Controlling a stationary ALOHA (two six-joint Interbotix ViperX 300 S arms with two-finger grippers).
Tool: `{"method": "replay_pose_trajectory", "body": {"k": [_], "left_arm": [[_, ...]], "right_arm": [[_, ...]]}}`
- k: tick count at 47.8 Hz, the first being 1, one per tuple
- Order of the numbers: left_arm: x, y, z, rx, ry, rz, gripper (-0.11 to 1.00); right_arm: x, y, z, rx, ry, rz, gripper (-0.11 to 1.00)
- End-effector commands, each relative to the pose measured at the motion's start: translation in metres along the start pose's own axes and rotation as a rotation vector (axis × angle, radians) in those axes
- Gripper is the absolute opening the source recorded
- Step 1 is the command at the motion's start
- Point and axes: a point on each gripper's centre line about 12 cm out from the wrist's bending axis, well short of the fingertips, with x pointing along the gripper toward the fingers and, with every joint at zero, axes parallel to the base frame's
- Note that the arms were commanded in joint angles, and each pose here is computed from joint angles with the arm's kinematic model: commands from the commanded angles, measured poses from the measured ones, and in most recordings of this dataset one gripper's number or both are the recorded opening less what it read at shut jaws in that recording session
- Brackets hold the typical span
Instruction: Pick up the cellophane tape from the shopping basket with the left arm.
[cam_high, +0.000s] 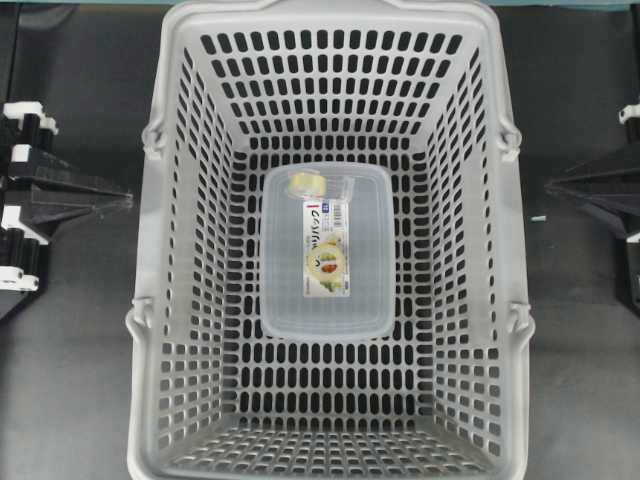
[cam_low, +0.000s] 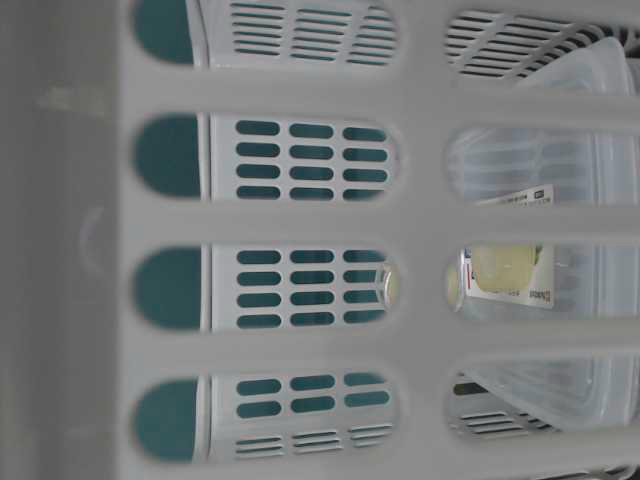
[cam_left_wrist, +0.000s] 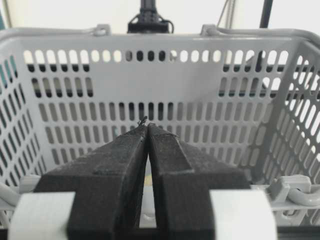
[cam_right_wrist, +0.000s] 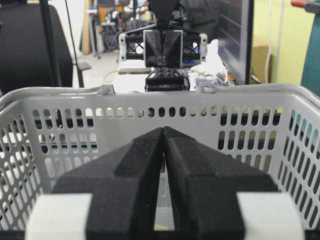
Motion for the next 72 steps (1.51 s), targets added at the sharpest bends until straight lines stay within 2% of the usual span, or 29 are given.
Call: {"method": "replay_pose_trajectory", "body": {"k": [1,5,16,29,43,47,51,56,60,63,68,72], "left_arm": [[0.005,-0.002,0.014,0.032,0.0,-0.012,0.06],[0.01,-0.001,0.025,0.033,0.038,-0.007,0.0],[0.016,0.001,0.043,0.031,0.173,0.003,0.0],[0.046,0.004,0.058,0.033,0.361,0.017,0.0],[0.096,0.005,0.059,0.036,0.568,0.02,0.0],[0.111,0.004,0.055,0.034,0.618,0.018,0.0],[0.123,0.002,0.051,0.039,0.646,0.009,0.0],[0.138,0.003,0.05,0.038,0.664,0.012,0.01],[0.147,0.005,0.044,0.029,0.704,0.02,0.01],[0.154,0.005,0.038,0.018,0.764,0.026,0.01],[0.164,0.006,0.029,0.003,0.849,0.036,0.04],[0.174,0.007,0.022,-0.002,0.903,0.043,0.24]], "right_arm": [[0.002,0.0,-0.001,0.011,0.005,-0.001,0.01],[0.002,0.0,-0.005,0.027,0.044,-0.001,0.0],[0.004,0.003,-0.002,0.052,0.187,0.007,0.0],[0.002,0.011,0.004,0.049,0.252,0.05,0.0],[0.0,0.011,0.001,0.044,0.287,0.051,0.01],[-0.001,0.011,0.002,0.045,0.284,0.05,0.12],[-0.002,0.01,0.002,0.046,0.285,0.043,0.32],[-0.003,0.009,0.004,0.056,0.281,0.039,0.64],[-0.003,0.01,0.006,0.057,0.272,0.042,0.8],[-0.004,0.01,0.009,0.058,0.259,0.043,0.84],[-0.006,0.01,0.009,0.058,0.256,0.044,0.82],[-0.007,0.01,0.011,0.058,0.249,0.045,0.82]]}}
